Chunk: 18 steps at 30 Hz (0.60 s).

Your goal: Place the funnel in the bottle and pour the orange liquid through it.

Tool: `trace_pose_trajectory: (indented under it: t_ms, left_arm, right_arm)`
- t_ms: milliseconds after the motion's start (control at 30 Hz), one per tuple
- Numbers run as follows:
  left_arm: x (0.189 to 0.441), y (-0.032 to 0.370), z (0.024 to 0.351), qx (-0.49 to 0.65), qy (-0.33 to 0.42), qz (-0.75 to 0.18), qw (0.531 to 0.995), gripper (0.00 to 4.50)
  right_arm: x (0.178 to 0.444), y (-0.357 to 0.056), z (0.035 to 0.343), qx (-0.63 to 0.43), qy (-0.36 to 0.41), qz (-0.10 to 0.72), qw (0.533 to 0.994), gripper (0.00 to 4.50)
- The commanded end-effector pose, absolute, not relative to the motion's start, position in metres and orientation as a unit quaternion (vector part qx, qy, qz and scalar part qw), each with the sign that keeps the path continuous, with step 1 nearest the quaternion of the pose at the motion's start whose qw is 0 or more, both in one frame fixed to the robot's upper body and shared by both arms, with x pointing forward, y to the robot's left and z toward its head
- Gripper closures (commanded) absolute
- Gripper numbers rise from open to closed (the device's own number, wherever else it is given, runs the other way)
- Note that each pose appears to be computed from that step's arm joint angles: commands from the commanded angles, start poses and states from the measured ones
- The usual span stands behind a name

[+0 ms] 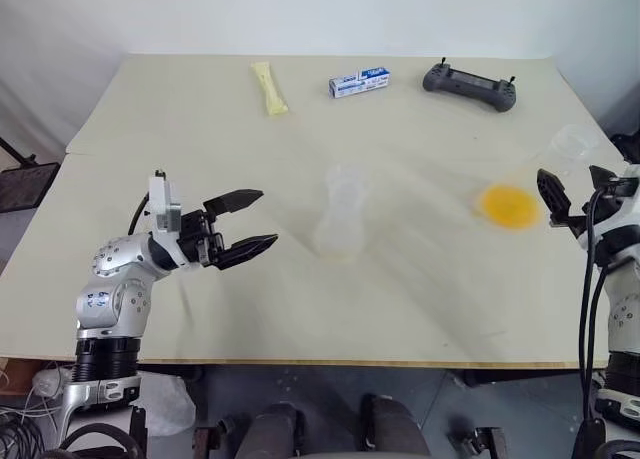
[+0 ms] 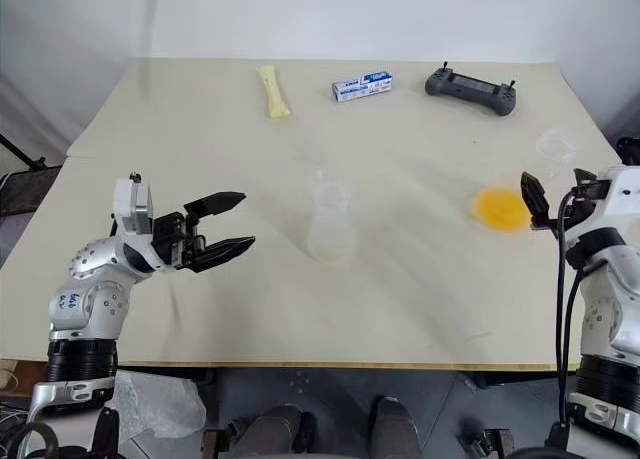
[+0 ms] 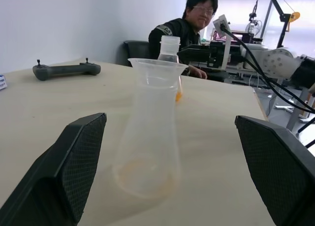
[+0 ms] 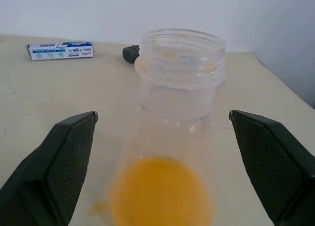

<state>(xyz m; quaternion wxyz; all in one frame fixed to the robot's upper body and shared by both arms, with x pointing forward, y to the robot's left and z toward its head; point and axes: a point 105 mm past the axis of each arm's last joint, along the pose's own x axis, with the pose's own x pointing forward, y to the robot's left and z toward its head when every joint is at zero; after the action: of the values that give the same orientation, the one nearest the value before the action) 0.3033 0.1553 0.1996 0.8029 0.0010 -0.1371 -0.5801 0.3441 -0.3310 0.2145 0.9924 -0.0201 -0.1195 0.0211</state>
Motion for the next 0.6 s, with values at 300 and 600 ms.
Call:
trace_pose_trajectory:
  t_ms: [300, 600]
  left_arm:
    - [0.295, 0.158, 0.212, 0.013, -0.155, -0.584, 0.797, 0.05]
    - [0.289, 0.160, 0.212, 0.014, -0.153, -0.583, 0.797, 0.02]
  right_arm:
    - [0.367, -0.336, 0.239, -0.050, -0.156, 0.022, 0.986, 0.00]
    - [0.388, -0.339, 0.241, -0.033, -0.156, 0.014, 0.987, 0.18]
